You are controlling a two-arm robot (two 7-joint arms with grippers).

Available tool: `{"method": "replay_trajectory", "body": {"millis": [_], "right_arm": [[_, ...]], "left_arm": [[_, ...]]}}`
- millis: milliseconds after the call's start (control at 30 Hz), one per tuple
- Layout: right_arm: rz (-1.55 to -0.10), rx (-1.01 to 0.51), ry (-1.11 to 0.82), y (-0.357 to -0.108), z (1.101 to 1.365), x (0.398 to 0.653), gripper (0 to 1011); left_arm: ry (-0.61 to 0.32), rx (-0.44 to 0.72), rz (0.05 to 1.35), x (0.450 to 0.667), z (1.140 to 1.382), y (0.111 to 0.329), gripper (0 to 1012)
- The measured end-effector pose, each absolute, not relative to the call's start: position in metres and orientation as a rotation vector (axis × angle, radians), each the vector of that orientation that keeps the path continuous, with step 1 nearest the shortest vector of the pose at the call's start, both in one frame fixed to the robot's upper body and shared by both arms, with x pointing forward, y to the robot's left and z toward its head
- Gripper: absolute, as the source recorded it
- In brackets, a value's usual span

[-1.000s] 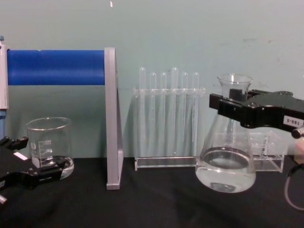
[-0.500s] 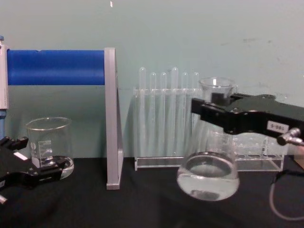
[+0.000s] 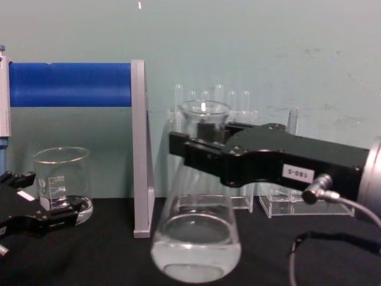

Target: Grasp the erlenmeyer flask with one hand, shake it three times, then place it back.

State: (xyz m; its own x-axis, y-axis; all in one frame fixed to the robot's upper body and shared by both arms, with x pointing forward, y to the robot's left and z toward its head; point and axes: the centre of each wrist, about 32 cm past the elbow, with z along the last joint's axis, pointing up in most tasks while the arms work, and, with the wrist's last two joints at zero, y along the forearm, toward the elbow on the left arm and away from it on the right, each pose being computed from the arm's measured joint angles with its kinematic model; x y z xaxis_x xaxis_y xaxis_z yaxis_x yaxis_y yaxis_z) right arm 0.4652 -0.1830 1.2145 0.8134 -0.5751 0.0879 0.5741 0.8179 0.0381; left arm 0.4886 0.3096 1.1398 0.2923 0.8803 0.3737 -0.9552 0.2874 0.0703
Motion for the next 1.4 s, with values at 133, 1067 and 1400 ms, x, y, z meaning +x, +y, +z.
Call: {"method": "replay_trajectory", "body": {"millis": [133,1067,1400], "right_arm": [[-0.57,0.016,-0.094,-0.177,1.216,0.461,456],[-0.587,0.004,-0.108,-0.177,1.216,0.466,456],[-0.799,0.006,-0.134,-0.206,1.219,0.484,453]], "left_arm": [[-0.285,0.304,1.248,0.489,1.14,0.31,1001],[-0.285,0.305,1.248,0.489,1.14,0.31,1001],[-0.285,0.304,1.248,0.489,1.14,0.31,1001]]}}
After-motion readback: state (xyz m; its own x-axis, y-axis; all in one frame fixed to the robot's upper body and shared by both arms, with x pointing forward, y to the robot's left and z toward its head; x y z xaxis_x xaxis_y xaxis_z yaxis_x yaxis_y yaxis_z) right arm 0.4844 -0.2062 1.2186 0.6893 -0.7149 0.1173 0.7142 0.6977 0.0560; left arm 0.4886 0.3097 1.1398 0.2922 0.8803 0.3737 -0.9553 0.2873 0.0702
